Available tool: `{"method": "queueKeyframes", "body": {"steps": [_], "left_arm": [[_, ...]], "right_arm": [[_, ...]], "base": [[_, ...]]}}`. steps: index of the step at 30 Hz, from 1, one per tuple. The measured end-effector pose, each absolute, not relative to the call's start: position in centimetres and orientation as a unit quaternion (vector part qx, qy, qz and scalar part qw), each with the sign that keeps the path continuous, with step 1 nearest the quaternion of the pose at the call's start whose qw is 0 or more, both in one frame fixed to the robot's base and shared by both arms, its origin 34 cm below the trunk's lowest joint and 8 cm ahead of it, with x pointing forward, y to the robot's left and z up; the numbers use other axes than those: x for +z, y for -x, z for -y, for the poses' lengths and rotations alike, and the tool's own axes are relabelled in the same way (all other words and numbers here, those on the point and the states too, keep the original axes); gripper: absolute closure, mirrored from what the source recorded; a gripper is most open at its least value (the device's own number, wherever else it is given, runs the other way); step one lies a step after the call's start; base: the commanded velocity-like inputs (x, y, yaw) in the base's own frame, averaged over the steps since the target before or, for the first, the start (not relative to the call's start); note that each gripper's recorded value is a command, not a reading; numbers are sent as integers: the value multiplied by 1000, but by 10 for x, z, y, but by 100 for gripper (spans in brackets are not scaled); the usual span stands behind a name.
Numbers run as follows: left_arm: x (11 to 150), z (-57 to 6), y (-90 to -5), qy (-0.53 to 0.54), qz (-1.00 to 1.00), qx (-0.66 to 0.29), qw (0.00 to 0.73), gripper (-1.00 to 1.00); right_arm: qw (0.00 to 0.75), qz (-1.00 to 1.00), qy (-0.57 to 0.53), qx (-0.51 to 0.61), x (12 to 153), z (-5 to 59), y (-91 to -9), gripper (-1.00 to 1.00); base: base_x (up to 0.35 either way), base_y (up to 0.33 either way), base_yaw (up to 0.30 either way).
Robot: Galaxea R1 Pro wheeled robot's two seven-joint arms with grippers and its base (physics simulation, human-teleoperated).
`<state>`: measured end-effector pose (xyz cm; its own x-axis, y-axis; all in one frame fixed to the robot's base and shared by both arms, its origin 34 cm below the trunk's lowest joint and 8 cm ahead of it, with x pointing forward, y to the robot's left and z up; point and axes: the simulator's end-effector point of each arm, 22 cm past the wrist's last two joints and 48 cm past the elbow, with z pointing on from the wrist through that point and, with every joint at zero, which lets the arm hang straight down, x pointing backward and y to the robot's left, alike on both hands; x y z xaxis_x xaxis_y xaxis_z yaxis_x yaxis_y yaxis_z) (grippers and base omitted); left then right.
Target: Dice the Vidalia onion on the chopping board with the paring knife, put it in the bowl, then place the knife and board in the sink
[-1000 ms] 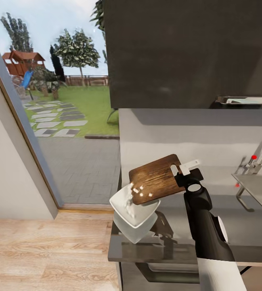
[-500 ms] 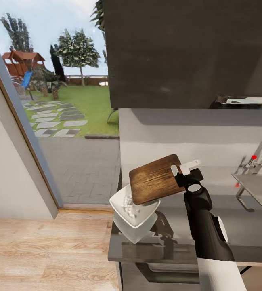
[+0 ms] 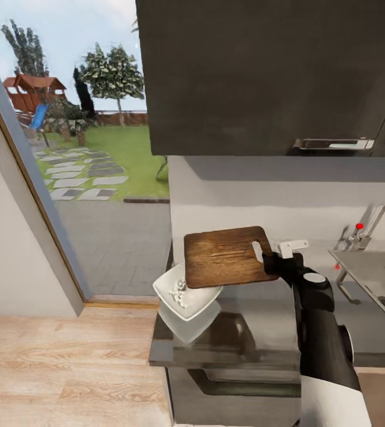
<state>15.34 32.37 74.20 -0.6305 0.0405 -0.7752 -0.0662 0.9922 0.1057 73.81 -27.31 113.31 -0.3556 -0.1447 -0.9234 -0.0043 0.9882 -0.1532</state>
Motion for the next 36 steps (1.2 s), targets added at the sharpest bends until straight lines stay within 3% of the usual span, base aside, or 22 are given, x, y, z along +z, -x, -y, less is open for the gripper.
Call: {"method": "queueKeyframes", "body": {"steps": [8,19,36], "left_arm": [[741,-324,-151,7,-902,63,427,-100],[740,-317,-150,12,-903,59,426,-100],[740,-316,-149,13,-903,60,425,-100]], "right_arm": [[577,-817,4,-15,1132,321,-731,100],[572,-820,-20,-10,1124,331,-729,100],[555,-821,-89,-103,1113,379,-722,100]], "base": [[-253,-217,0],[-241,-225,0],[-20,-251,0]]}}
